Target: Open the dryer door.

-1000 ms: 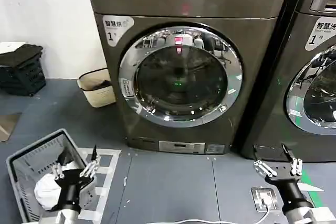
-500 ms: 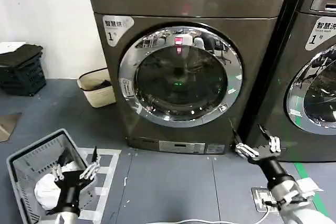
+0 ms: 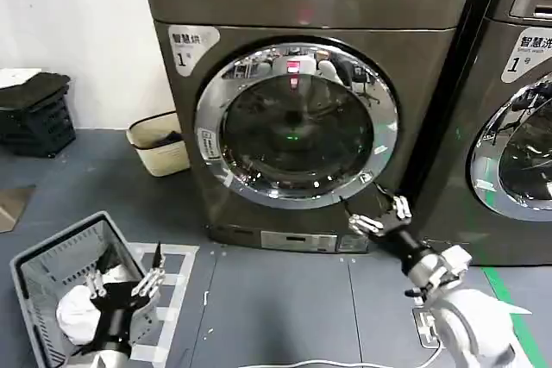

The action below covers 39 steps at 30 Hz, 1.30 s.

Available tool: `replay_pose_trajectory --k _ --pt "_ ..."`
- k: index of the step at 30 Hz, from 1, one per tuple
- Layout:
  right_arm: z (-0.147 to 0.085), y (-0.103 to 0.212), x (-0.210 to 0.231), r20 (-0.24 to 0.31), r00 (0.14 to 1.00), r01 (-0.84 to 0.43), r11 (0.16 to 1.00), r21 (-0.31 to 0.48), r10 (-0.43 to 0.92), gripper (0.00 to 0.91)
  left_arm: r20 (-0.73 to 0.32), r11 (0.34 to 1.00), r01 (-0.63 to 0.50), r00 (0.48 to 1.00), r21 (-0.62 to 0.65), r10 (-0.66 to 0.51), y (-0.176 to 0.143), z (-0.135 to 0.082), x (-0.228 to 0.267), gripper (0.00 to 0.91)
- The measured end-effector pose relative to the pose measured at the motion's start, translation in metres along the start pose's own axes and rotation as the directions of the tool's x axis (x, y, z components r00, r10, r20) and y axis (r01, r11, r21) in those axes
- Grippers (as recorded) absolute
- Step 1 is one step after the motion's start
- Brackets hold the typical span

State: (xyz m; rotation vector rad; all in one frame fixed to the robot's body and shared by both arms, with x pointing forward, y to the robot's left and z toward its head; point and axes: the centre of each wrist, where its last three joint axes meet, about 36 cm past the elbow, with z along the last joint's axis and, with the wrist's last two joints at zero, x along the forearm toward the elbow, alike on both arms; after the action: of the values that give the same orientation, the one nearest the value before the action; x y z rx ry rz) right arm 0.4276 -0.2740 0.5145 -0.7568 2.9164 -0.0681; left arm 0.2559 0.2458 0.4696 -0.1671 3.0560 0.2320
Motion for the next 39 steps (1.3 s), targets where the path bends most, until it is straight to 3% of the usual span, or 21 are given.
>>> replay_pose_trajectory --k 11,39 --pt "-0.005 0.004 -0.056 0.060 0.992 0.114 0.994 -0.003 -0.113 0.907 0.008 1.000 -0.023 1.000 -0.001 0.023 0.001 -0.001 0.005 0.907" --pt "-0.005 0.020 -0.159 0.040 0.969 0.245 0.969 0.020 -0.245 0.907 0.019 0.999 -0.038 0.999 0.000 0.038 0.000 -0.001 0.008 0.907"
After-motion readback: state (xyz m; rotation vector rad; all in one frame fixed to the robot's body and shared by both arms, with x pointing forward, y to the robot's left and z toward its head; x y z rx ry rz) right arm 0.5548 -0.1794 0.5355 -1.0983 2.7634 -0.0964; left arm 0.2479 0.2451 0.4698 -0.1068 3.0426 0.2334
